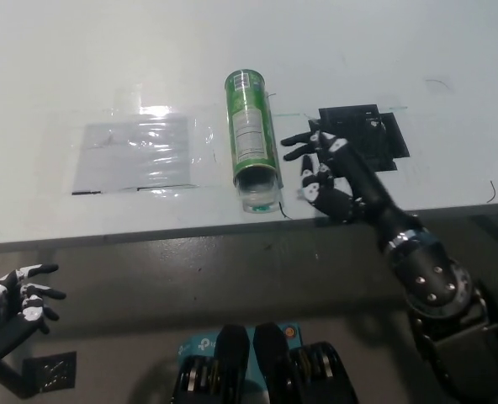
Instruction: The robot uses its right hand finger to pull out the chips tray kept inside a container in the middle of the desk
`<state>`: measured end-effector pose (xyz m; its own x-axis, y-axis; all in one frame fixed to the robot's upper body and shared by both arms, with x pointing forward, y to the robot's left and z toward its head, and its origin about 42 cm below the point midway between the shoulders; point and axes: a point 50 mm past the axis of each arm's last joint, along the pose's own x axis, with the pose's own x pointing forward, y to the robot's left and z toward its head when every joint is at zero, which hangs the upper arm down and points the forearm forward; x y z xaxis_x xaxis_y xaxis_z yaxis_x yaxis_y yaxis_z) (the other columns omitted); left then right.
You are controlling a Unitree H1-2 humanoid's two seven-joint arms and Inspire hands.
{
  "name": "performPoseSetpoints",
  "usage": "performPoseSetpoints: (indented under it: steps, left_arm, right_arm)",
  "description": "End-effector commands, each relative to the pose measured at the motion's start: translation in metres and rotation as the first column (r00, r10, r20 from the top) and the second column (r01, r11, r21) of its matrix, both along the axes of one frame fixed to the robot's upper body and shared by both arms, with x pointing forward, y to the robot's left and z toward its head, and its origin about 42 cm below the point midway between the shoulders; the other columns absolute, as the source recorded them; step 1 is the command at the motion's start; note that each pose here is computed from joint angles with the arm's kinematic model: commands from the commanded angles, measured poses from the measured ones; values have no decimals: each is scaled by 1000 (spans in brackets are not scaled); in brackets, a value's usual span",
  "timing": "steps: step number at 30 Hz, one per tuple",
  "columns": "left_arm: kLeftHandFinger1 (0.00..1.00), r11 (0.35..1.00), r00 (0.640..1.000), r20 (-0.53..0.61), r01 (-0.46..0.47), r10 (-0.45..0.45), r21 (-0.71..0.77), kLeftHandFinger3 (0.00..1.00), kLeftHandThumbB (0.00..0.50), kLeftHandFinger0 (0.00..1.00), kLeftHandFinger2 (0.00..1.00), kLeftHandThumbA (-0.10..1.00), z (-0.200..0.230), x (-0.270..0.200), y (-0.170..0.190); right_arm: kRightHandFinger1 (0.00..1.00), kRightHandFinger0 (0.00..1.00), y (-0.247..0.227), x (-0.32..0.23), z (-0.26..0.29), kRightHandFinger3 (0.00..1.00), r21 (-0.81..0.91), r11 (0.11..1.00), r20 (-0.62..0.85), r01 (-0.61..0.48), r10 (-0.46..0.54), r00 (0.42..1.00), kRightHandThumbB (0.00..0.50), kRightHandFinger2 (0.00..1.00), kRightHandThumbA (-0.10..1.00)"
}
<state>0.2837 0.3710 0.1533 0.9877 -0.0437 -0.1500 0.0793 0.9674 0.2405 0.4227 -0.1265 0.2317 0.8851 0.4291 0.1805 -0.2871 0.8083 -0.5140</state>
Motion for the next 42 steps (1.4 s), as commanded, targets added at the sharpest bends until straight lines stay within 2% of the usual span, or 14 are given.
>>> performPoseSetpoints:
  steps: [1,3,7,11,13,16,20,26,33,34,36,37,41,42]
  left_arm:
    - [397,1000,999,39,17,-18,19,704,132,355,499,-100,14,0,3]
    - [400,1000,999,37,14,-15,21,703,133,357,500,-100,14,0,4]
    - [411,1000,999,33,10,-11,24,716,141,366,527,-100,17,0,3]
    - [397,1000,999,42,18,-19,26,703,152,346,514,-100,19,2,4]
    - [393,999,999,45,21,-22,24,699,159,342,502,-100,20,4,5]
    - [388,1000,999,46,21,-22,22,704,152,339,493,-100,21,4,6]
    - [393,999,998,52,19,-21,31,702,133,343,502,-100,25,5,7]
    - [394,999,997,71,23,-25,30,708,112,347,500,-100,31,7,9]
    - [408,999,995,95,28,-32,42,708,105,362,519,-100,39,9,10]
    - [410,999,995,97,29,-33,42,707,100,366,516,-100,39,9,11]
    - [413,999,995,94,25,-28,37,698,101,374,510,-100,39,8,12]
    - [415,999,996,91,22,-25,37,697,101,377,508,-100,39,8,12]
    - [416,999,996,87,30,-33,37,696,98,388,504,-100,38,7,11]
    - [415,999,996,86,27,-30,34,697,103,386,501,-100,38,6,12]
  right_arm:
    - [89,34,20,10,21,700,-68,995,136,-75,84,987,197,571,-100]
    - [86,22,23,12,17,699,-73,993,135,-95,104,985,196,570,-100]
    - [173,135,28,19,11,699,-98,988,113,-122,133,985,187,604,-100]
    - [182,125,33,25,9,695,-107,986,118,-126,138,983,192,591,-100]
    - [134,57,33,29,6,696,-125,984,124,-130,146,982,191,590,-100]
    - [129,34,32,30,1,695,-169,975,124,-147,169,978,188,598,-100]
    - [194,98,25,30,-3,698,-229,960,132,-158,192,973,178,602,-100]
    - [179,91,19,33,-7,683,-257,955,140,-145,185,973,179,606,-100]
    - [255,160,8,21,-21,667,-401,902,150,-158,235,960,179,600,-100]
    - [239,131,3,18,-24,702,-424,892,132,-156,231,964,169,616,-100]
    - [256,148,-3,15,-27,717,-426,891,129,-156,231,964,180,626,-100]
    - [293,207,-5,14,-28,727,-424,892,127,-156,228,965,183,641,-100]
    - [278,165,-7,5,-40,751,-418,893,93,-164,222,971,165,662,-100]
    - [304,194,-5,2,-43,751,-414,894,94,-172,230,969,164,662,-100]
